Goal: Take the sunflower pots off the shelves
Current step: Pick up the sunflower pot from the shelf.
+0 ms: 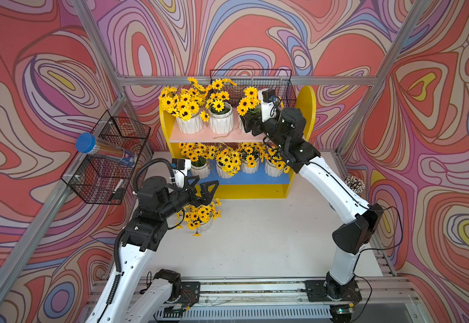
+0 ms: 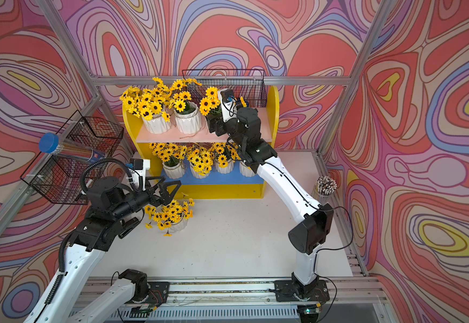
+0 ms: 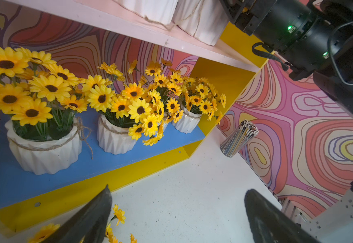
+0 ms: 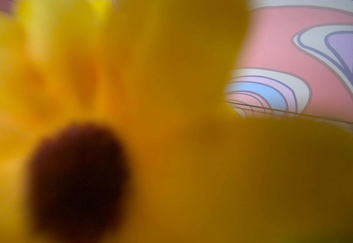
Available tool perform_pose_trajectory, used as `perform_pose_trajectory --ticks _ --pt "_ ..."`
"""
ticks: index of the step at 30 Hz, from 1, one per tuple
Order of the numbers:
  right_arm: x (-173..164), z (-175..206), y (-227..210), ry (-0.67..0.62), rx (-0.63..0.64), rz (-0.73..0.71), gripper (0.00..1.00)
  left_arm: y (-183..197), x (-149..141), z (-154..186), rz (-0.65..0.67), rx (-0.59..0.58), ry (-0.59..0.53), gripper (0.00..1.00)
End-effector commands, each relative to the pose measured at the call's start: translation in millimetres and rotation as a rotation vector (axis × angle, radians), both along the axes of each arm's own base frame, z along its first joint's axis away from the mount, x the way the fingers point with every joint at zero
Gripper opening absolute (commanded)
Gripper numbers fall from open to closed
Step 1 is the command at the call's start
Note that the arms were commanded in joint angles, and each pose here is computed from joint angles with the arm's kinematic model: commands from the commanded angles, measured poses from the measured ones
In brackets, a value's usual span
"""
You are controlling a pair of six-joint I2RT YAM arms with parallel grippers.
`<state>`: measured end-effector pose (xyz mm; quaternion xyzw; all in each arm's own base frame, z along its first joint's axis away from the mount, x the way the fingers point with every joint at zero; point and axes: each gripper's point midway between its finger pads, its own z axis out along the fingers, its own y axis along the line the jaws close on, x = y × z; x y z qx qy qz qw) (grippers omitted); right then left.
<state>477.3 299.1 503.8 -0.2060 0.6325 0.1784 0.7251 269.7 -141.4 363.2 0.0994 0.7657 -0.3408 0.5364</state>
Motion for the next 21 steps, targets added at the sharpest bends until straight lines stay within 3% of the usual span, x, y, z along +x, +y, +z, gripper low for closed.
perform_pose_trajectory --ticks 1,2,14,21 --pt "-22.1 37.4 -13.8 -0.083 0.035 0.005 0.0 3.5 -5.2 20.4 0.01 -0.014 -0.053 1.0" --pt "-33.2 51.5 -21.5 -0.106 0.051 0.005 0.0 3.3 -5.5 20.0 0.009 -0.015 -0.05 1.0" --pt "-50.3 64.4 -26.6 -0.112 0.074 0.029 0.0 4.2 -8.9 27.1 0.01 -0.018 -0.049 1.0" --pt "-90.7 66.3 -21.9 -0.126 0.083 0.081 0.0 7.2 -15.0 30.0 0.018 -0.005 -0.051 1.0"
